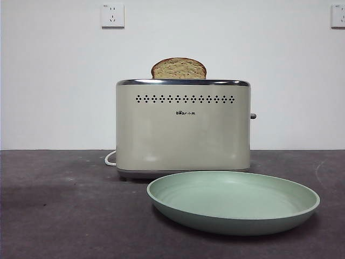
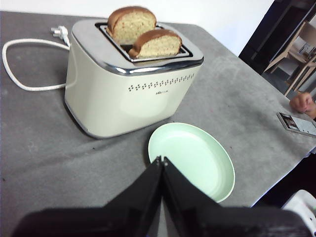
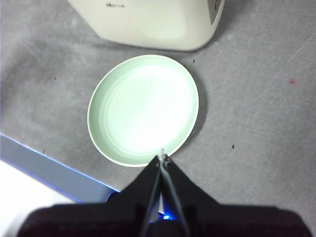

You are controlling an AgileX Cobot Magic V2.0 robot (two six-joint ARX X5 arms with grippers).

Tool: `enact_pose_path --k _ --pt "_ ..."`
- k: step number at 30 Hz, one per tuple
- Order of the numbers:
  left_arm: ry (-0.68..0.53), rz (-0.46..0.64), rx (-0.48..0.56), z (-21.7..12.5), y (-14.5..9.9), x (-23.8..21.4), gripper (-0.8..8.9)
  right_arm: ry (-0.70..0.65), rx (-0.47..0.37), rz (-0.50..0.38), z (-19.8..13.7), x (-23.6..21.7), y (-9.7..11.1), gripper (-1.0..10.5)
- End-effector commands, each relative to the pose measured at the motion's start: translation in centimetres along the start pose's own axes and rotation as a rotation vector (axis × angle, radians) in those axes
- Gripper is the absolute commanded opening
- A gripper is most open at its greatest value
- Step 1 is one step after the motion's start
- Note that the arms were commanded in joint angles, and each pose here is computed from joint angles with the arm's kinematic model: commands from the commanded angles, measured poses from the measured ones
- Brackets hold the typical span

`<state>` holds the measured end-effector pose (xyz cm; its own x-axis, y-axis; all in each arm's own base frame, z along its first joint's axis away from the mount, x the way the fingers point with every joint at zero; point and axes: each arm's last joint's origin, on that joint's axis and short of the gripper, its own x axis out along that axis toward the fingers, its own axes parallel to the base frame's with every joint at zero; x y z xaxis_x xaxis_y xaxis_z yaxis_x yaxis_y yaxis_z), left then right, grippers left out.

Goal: Take the bread from the toaster,put the bread on the plate,put the plate on the table

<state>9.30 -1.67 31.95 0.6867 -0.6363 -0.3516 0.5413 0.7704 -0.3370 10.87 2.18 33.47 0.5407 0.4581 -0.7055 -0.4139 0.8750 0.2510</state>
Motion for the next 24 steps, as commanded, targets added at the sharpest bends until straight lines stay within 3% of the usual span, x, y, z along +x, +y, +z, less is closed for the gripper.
enact_pose_path --k 1,6,8,10,11,13,14,24 --pt "-0.005 -0.002 0.028 0.1 -0.1 -0.1 -0.07 -0.005 -0.028 0.002 0.0 -0.1 0.1 -0.1" --pt "-0.005 -0.003 0.028 0.1 -0.1 -0.1 0.39 -0.006 -0.027 0.002 0.0 -0.1 0.1 0.1" --pt "-0.005 -0.003 0.028 0.1 -0.1 -0.1 2.22 -0.006 -0.023 0.002 0.0 -0.1 0.1 1.1" --pt "-0.005 -0.003 0.029 0.1 -0.1 -0.1 4.92 -0.006 0.002 0.002 0.0 -0.1 0.1 3.3" --pt "-0.005 -0.003 0.029 0.1 -0.1 -0.1 5.80 -0.006 0.013 0.002 0.0 -0.1 0.1 4.5" --pt "-0.008 -0.008 0.035 0.1 -0.1 -0.1 5.98 -0.006 0.017 0.002 0.0 -0.1 0.1 6.1" --pt "-0.013 -0.011 0.042 0.2 -0.1 0.0 5.98 -0.006 0.017 0.002 0.0 -0.1 0.1 6.3" --pt "-0.111 -0.063 0.252 4.1 -0.9 0.3 5.98 0.000 0.021 0.003 0.1 0.1 0.0 6.3"
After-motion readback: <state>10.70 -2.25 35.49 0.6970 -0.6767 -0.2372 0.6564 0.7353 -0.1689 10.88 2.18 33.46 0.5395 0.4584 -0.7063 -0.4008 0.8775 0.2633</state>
